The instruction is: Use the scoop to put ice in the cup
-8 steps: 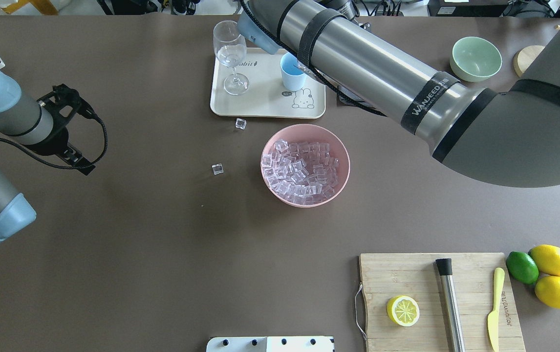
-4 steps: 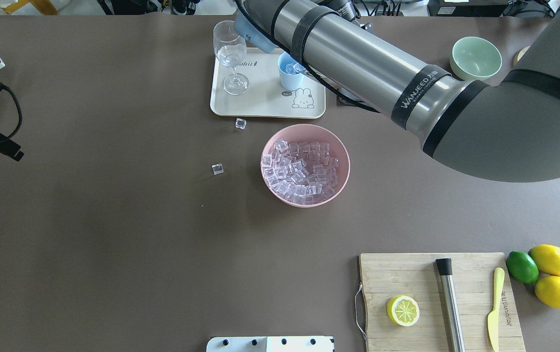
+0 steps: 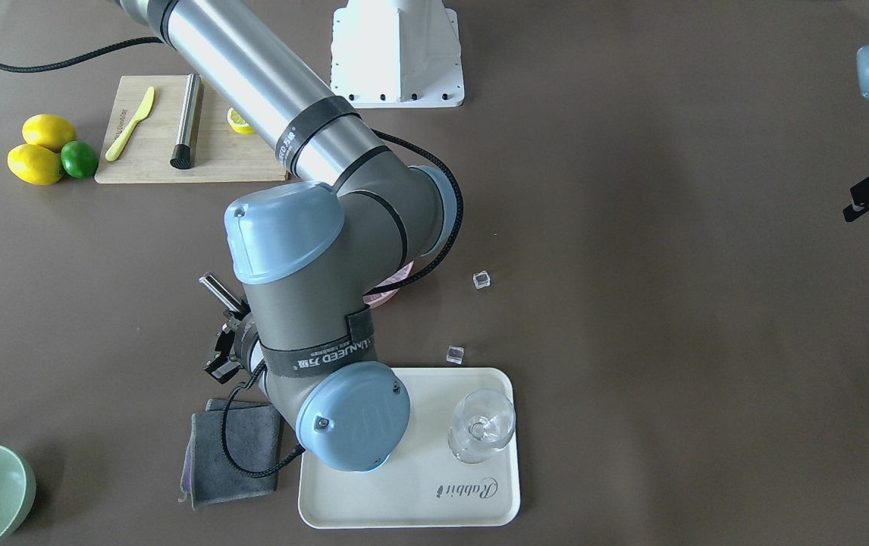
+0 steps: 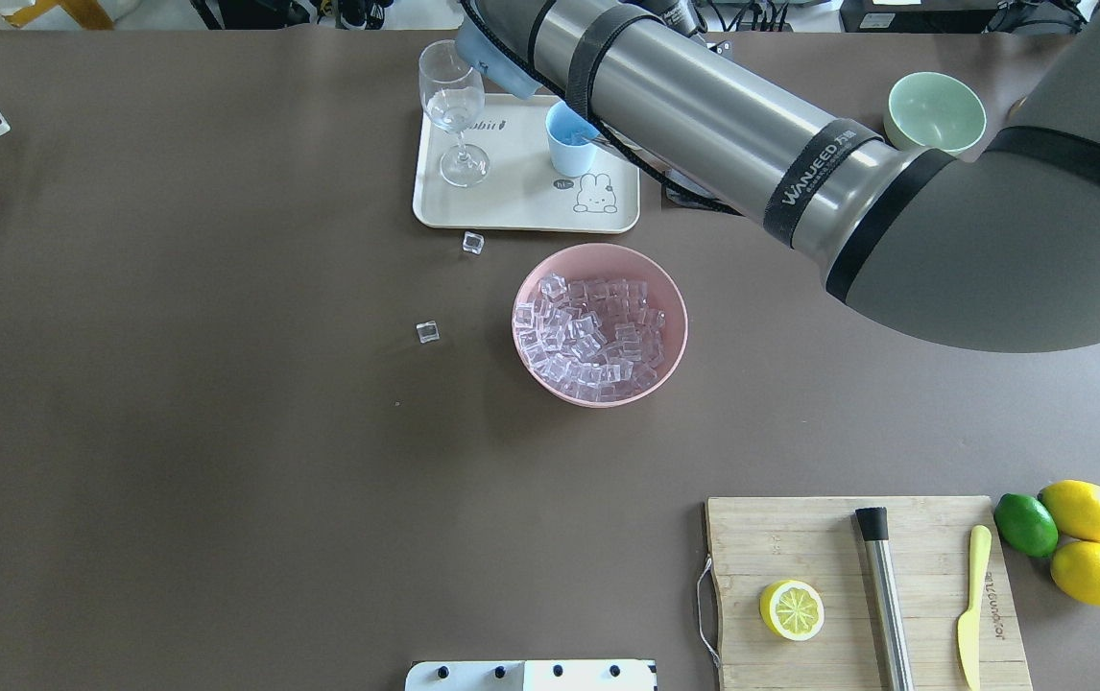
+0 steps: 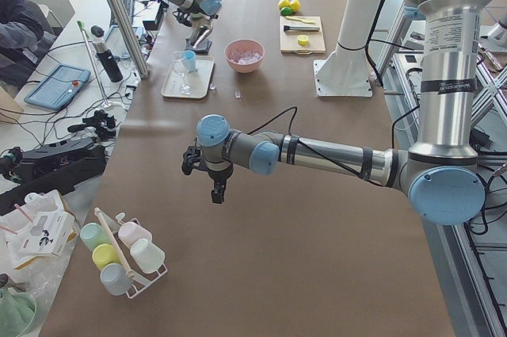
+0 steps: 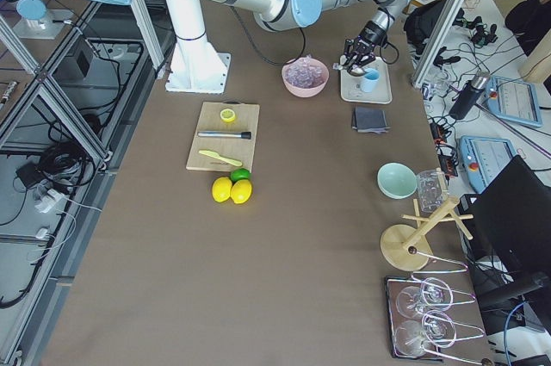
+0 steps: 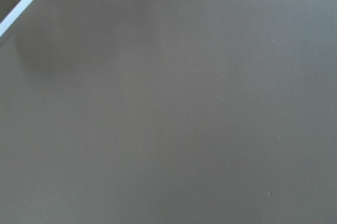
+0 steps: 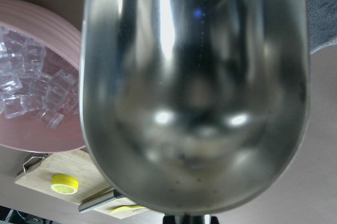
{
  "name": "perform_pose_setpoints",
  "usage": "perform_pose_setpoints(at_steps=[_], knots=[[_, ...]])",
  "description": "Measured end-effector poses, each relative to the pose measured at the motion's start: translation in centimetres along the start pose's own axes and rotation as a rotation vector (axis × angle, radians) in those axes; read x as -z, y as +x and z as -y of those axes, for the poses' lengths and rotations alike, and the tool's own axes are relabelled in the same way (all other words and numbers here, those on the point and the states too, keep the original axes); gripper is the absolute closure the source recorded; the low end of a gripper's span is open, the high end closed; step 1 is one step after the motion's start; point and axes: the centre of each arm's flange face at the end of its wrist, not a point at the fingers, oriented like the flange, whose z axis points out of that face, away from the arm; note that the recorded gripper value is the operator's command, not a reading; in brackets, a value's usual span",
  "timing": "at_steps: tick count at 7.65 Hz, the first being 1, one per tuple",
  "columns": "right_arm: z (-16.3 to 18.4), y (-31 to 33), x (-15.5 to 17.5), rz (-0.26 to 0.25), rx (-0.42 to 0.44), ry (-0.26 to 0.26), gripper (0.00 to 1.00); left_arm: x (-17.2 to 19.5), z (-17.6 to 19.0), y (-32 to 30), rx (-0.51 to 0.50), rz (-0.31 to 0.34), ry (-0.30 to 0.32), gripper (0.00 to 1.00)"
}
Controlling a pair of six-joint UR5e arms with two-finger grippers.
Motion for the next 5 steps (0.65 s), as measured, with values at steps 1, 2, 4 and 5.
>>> perform_pose_setpoints(at_steps=[1,2,4,5], knots=[[-0.7,0.8,0.4,-0.008,-0.003,0.027,1.00,0.7,-0.3,-1.3,0.029,0.001,0.010,0.01],[-2.0,2.2,0.8,-0.013,-0.014,0.058,1.00,1.2,-0.8,-2.6,0.064,0.005,0.010,0.01],[-7.0,4.6,0.6,-0.011,-0.054,0.104,1.00,2.5,-1.8,-5.2,0.129,0.014,0.023,0.01],[-10.3,6.2,-0.4,-0.007,-0.081,0.128,1.00,2.8,-2.2,-6.0,0.147,0.017,0.026,0.01]])
